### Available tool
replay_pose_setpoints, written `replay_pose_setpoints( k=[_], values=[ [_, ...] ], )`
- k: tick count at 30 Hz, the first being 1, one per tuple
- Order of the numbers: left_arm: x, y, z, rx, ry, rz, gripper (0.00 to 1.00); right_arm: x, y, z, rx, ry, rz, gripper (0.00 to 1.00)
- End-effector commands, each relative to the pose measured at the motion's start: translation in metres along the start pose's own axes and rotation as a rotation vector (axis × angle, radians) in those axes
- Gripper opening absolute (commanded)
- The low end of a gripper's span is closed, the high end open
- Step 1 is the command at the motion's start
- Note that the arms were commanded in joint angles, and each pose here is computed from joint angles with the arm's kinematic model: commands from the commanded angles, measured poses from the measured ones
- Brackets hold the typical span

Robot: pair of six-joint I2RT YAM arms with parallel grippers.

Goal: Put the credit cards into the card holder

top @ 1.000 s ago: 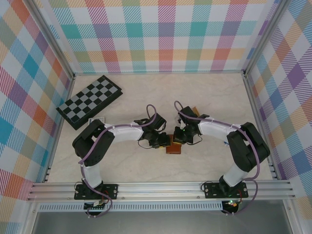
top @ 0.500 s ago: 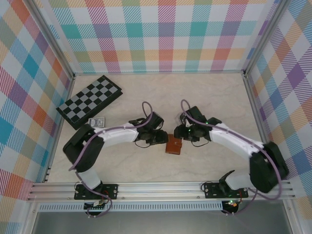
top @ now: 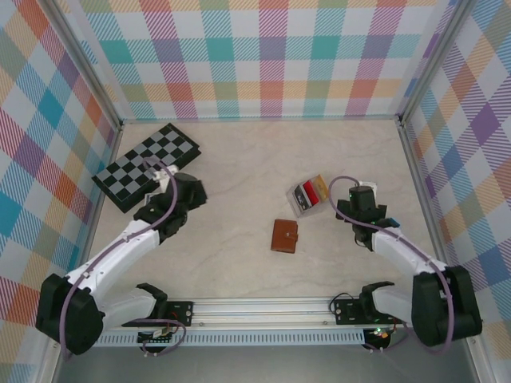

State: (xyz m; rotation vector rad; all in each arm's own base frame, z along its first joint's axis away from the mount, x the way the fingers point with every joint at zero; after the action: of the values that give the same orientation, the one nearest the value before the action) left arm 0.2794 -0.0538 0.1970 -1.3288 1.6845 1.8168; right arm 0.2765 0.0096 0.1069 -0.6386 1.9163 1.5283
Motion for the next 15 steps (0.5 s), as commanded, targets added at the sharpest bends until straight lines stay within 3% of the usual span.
replay_pose_setpoints(
  k=[1,5,7,10,15],
  values=[
    [-0.013,-0.011,0.035,-0.167,-0.084,-0.138,1.0,-0.041,-0.011,0.014,-0.127,0.033,-0.215,0.93],
    [-0.001,-0.035,0.043,-0.143,-0.183,-0.24,1.0,-0.057,-0.018,0.024,-0.188,0.066,-0.319,0.93],
    [0.007,-0.049,0.048,-0.113,-0.163,-0.226,1.0,-0.062,-0.022,0.024,-0.2,0.055,-0.367,0.94],
    [0.016,-0.069,0.045,-0.07,-0.143,-0.21,1.0,-0.066,-0.032,0.018,-0.169,0.03,-0.34,0.94],
    [0.013,-0.087,0.029,0.015,-0.156,-0.248,1.0,-0.059,-0.039,0.014,-0.198,-0.01,-0.423,0.94]
  ],
)
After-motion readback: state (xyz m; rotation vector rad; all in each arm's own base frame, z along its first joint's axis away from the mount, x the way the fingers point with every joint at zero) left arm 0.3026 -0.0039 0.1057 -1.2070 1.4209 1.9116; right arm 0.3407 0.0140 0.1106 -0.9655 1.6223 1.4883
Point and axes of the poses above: each hand's point on the last joint's axis, 136 mm out from that joint toward the fingers, its own y axis back along the fingers, its own z axis along the line the jaws close on, x = y × z, the point moved 5 cm from there along y, back along the fingers, and after that the axes turned 4 degrees about y, right-handed, at the moved point
